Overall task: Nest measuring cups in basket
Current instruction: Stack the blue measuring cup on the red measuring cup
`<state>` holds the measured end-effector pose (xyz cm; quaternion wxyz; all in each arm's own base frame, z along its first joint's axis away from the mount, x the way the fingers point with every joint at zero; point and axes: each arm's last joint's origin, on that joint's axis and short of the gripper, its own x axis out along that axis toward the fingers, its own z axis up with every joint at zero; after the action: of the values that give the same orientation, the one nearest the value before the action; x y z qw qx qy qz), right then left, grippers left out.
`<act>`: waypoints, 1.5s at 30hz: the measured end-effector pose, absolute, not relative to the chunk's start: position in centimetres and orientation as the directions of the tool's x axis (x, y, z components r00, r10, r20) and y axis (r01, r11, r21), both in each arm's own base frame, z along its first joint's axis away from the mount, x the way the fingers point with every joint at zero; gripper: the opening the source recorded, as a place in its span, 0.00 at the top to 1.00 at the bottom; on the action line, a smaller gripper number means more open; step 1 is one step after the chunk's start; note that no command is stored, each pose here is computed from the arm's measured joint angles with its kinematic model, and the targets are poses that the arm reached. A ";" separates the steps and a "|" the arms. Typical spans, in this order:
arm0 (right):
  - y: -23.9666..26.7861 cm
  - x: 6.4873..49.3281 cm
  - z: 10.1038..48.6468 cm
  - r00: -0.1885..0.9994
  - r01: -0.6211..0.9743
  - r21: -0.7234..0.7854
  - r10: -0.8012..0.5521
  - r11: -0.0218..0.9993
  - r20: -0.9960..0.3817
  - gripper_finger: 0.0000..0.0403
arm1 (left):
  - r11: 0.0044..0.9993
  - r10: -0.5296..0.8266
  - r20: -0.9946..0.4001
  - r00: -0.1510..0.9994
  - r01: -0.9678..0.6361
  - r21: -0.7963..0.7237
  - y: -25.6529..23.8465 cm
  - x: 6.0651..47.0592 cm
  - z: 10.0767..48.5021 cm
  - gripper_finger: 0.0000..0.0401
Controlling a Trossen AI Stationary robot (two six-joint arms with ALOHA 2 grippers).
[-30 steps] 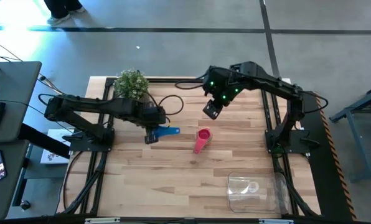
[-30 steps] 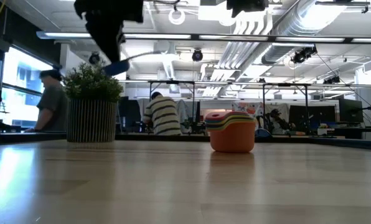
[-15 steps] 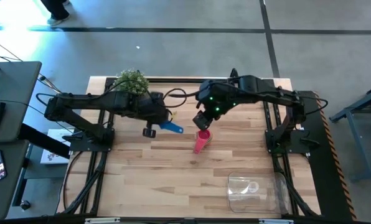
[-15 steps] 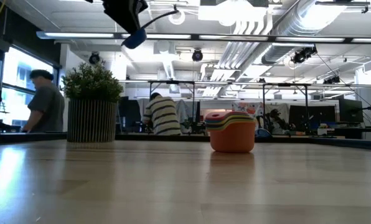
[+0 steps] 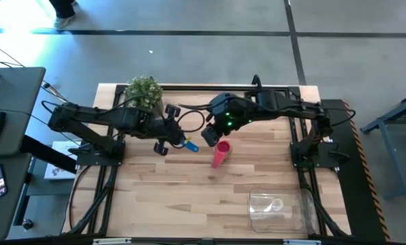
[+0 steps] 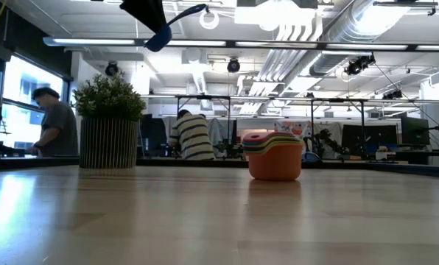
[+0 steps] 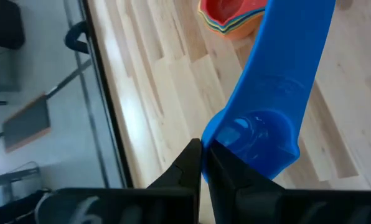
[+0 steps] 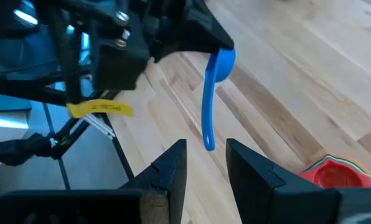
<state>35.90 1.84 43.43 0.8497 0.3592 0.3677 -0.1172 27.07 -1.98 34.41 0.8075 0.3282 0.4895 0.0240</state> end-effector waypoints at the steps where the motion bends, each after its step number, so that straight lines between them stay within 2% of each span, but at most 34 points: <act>1: 1.9 36.2 43.1 0.697 0.465 0.523 0.069 0.715 -0.714 0.74 | 0.777 0.370 -0.769 0.522 0.280 0.563 -2.1 27.1 34.4 0.99; 15: 2.1 39.5 39.9 0.654 0.450 0.481 0.089 0.752 -0.751 0.74 | 0.730 0.428 -0.731 0.531 0.275 0.626 -3.0 27.0 34.6 0.99; 27: 2.0 39.5 39.9 0.654 0.441 0.472 0.088 0.763 -0.752 0.74 | 0.699 0.484 -0.665 0.569 0.205 0.685 -3.2 27.4 35.0 0.99; 45: 1.6 39.1 39.6 0.610 0.492 0.429 0.051 0.758 -0.791 0.74 | 0.663 0.490 -0.571 0.659 0.144 0.735 -3.3 28.4 35.9 0.99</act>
<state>39.07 1.62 39.57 0.8374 0.3223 0.4214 -0.1316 28.44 -3.34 35.94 0.8197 0.3969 0.3995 0.1053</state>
